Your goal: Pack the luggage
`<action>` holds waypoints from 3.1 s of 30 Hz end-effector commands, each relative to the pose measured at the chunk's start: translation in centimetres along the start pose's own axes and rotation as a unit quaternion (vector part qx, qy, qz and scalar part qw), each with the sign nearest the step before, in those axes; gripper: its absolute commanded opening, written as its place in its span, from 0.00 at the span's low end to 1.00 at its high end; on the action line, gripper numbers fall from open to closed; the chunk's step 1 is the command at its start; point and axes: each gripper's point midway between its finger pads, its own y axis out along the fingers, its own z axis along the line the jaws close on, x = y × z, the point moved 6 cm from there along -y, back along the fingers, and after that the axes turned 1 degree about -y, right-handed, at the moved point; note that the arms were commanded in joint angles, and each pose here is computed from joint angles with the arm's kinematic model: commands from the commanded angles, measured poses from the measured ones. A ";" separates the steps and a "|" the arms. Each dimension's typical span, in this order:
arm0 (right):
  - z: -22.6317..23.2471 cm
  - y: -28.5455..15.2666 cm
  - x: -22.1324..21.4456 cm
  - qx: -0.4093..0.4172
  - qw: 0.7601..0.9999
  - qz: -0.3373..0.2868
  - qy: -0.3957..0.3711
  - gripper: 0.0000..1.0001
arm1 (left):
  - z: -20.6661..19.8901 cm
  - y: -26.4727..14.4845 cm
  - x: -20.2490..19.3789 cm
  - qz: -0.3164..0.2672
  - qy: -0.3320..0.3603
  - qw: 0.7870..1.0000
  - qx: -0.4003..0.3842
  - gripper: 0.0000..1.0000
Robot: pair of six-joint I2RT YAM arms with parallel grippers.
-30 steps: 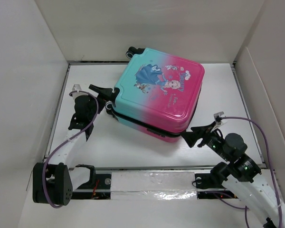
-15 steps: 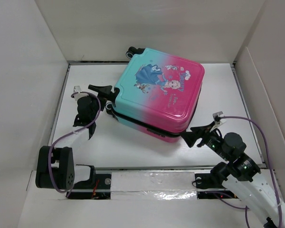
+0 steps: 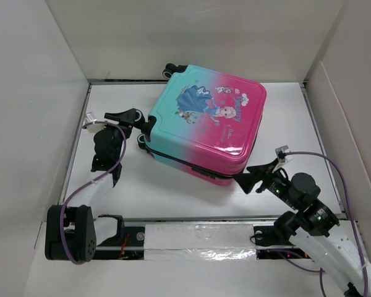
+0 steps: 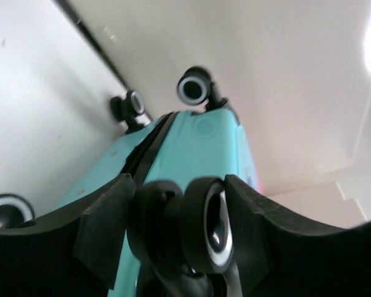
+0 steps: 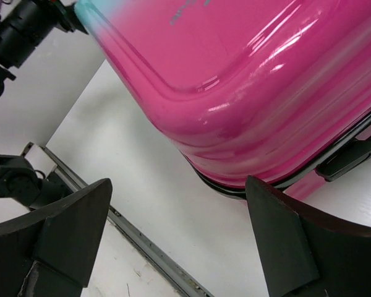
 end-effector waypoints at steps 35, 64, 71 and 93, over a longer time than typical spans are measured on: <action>-2.3 0.3 -1.5 -0.088 0.994 -0.005 0.065 0.13 | -2.6 1.9 2.3 -0.012 0.025 1.000 -0.012 0.63; -5.6 3.0 -3.6 -0.189 0.976 -0.001 0.104 0.50 | -10.4 -19.0 -13.5 0.240 0.254 0.871 -0.345 0.00; -5.7 3.5 -4.1 -0.145 0.988 -0.014 0.052 0.47 | -2.4 -20.4 -17.0 0.325 0.303 0.851 -0.279 0.00; -6.4 5.2 -3.5 -0.130 0.988 -0.077 0.015 0.06 | -2.1 -17.6 -23.5 0.377 0.300 0.831 -0.280 0.06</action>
